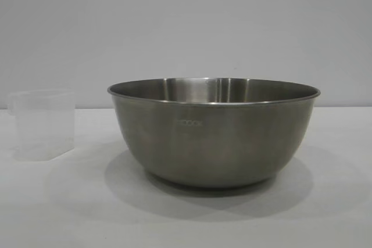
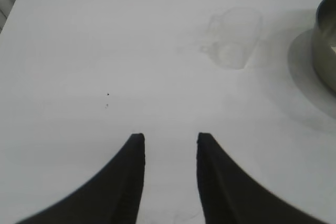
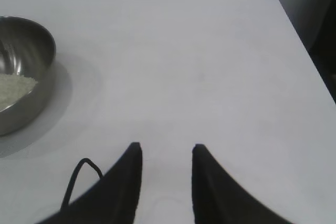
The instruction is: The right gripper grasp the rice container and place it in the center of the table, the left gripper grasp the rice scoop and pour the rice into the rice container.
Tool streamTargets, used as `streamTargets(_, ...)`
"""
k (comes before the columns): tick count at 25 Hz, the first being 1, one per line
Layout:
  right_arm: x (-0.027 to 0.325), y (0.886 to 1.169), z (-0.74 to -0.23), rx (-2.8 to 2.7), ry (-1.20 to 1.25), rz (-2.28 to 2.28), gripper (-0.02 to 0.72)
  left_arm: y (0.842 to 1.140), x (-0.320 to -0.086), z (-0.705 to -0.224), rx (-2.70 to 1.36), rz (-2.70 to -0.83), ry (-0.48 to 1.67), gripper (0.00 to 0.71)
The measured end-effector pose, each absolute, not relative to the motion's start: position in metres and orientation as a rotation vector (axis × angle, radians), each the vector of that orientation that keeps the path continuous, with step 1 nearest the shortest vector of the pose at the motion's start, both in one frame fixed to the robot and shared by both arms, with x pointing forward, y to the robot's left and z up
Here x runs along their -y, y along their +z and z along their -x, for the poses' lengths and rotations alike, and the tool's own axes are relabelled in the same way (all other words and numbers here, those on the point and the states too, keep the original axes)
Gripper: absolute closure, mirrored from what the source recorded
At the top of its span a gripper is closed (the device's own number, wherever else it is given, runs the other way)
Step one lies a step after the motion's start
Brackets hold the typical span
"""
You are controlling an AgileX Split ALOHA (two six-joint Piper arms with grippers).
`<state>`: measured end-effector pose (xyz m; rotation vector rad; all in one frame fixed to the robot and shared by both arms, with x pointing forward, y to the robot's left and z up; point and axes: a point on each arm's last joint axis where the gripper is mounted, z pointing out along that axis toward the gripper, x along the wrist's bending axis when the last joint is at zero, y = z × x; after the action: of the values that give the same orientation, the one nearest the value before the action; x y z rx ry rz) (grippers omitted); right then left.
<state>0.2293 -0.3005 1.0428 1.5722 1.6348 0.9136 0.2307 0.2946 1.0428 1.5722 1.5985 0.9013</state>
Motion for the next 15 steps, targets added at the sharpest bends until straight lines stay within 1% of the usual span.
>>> streamTargets(15, 0.3001, 1.0428, -0.2293, -1.594, 0.891, -1.602, 0.476, 1.0428, -0.2946, -0.2307, -1.599, -1.572, 0.901, 0.518)
